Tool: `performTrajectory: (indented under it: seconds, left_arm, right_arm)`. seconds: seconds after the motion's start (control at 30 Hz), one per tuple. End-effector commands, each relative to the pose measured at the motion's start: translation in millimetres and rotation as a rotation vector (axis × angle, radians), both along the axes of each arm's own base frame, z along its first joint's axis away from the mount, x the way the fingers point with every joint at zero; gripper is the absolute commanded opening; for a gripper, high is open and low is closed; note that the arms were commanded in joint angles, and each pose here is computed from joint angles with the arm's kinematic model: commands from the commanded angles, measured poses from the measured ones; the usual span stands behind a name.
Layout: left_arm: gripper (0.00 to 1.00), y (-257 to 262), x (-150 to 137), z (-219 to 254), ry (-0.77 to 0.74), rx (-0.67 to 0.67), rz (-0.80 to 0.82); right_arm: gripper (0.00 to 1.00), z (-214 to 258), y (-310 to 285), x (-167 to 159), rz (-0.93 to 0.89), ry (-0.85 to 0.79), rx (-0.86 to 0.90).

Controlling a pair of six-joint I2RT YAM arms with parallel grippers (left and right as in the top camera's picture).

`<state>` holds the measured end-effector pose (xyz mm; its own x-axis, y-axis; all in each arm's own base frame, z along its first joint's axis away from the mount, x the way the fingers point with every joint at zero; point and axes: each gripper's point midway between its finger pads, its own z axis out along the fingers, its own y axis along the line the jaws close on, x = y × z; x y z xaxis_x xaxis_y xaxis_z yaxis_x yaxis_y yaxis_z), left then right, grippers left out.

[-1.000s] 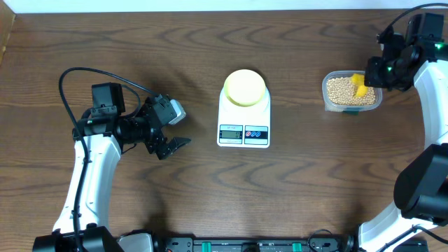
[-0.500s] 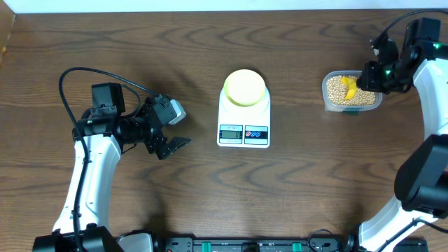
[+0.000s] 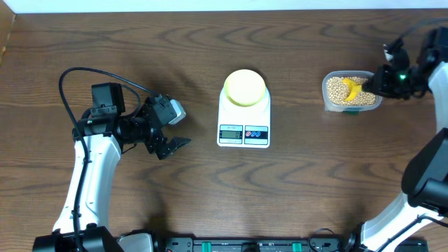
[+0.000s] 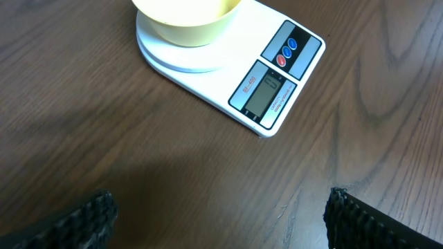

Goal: Scoop item into bowl and weigh 50g on scale
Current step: 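Dip scoop into the soybeans with right gripper and scoop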

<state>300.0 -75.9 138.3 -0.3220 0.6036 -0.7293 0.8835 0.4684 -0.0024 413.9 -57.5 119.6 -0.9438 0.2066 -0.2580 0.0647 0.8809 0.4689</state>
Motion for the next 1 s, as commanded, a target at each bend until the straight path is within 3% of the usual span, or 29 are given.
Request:
performTrajectory:
  seconds: [0.0,0.63,0.97]
  left_arm:
    - [0.97,0,-3,-4,0.02,-0.008,0.003]
    - [0.98,0,-3,-4,0.02,-0.008,0.003]
    - [0.97,0,-3,-4,0.02,-0.008,0.003]
  right_arm:
    - [0.01,4,-5,-5,-0.015,-0.027,0.128]
    - [0.01,31,-42,-13,-0.111,-0.141,0.325]
    - [0.01,49,-26,-14,-0.064,-0.195,0.443]
